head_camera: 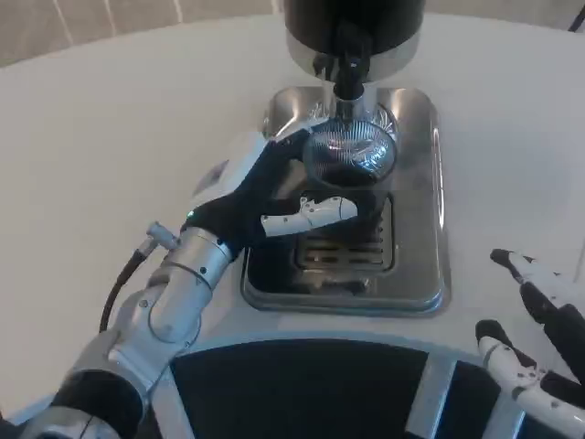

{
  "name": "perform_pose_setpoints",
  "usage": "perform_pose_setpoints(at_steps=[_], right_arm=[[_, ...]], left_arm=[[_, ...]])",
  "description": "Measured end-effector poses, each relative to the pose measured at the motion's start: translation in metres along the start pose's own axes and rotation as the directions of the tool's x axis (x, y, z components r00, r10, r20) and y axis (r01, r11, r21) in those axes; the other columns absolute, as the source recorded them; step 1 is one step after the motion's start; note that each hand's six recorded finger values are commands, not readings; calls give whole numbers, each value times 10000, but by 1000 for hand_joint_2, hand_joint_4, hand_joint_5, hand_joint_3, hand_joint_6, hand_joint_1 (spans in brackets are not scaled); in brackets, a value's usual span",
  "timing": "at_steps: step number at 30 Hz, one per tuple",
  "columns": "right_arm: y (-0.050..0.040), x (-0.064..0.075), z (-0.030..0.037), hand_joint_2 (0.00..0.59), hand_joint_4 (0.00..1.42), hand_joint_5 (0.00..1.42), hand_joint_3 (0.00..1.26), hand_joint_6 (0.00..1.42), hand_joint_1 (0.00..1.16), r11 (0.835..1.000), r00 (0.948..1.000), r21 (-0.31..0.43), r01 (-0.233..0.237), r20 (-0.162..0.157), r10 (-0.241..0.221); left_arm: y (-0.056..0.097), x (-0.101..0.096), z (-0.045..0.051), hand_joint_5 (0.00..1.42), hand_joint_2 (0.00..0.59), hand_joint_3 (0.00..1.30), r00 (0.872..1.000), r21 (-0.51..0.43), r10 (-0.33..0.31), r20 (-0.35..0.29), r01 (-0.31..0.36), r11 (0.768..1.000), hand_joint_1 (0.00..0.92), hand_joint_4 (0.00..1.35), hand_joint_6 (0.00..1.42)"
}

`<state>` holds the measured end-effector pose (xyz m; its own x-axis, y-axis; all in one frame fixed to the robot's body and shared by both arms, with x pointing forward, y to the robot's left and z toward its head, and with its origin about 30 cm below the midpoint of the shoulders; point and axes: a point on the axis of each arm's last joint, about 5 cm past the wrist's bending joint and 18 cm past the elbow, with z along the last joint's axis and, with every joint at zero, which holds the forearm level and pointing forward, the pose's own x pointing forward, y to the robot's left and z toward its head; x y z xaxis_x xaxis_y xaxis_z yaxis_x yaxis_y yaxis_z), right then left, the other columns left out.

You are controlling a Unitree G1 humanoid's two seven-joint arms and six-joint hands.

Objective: Grasp the cup under the faucet to collect the drink, then remove the cup.

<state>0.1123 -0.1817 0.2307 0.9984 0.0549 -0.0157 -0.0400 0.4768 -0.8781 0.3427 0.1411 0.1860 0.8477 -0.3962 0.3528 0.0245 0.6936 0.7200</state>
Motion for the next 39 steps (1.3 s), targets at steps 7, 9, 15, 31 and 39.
perform_pose_setpoints(at_steps=[7,9,15,31,39], right_arm=[[14,11,-3,533,0,0,44,13,251,10000,10000,-4,-55,-44,55],[14,14,-4,533,0,0,44,14,253,10000,10000,7,-52,-48,52],[17,25,-15,529,0,0,44,15,262,10000,9999,63,-55,-156,56],[24,32,-28,526,0,0,52,16,283,9999,9996,103,-67,-260,70],[27,33,-32,525,0,0,54,16,289,9999,9995,152,-19,-314,24]], left_arm=[[-41,3,15,654,103,531,9995,-63,312,39,-312,9995,425,613,223],[-51,2,17,714,105,579,9992,-90,396,38,-395,9992,430,667,256],[-74,-5,25,859,107,707,9961,-194,874,133,-871,9960,452,776,301],[-106,-85,-18,1088,105,881,9933,-347,1141,166,-1135,9929,482,961,373],[-80,-171,-79,1273,112,1001,9896,-325,1436,92,-1433,9892,517,1160,454]])
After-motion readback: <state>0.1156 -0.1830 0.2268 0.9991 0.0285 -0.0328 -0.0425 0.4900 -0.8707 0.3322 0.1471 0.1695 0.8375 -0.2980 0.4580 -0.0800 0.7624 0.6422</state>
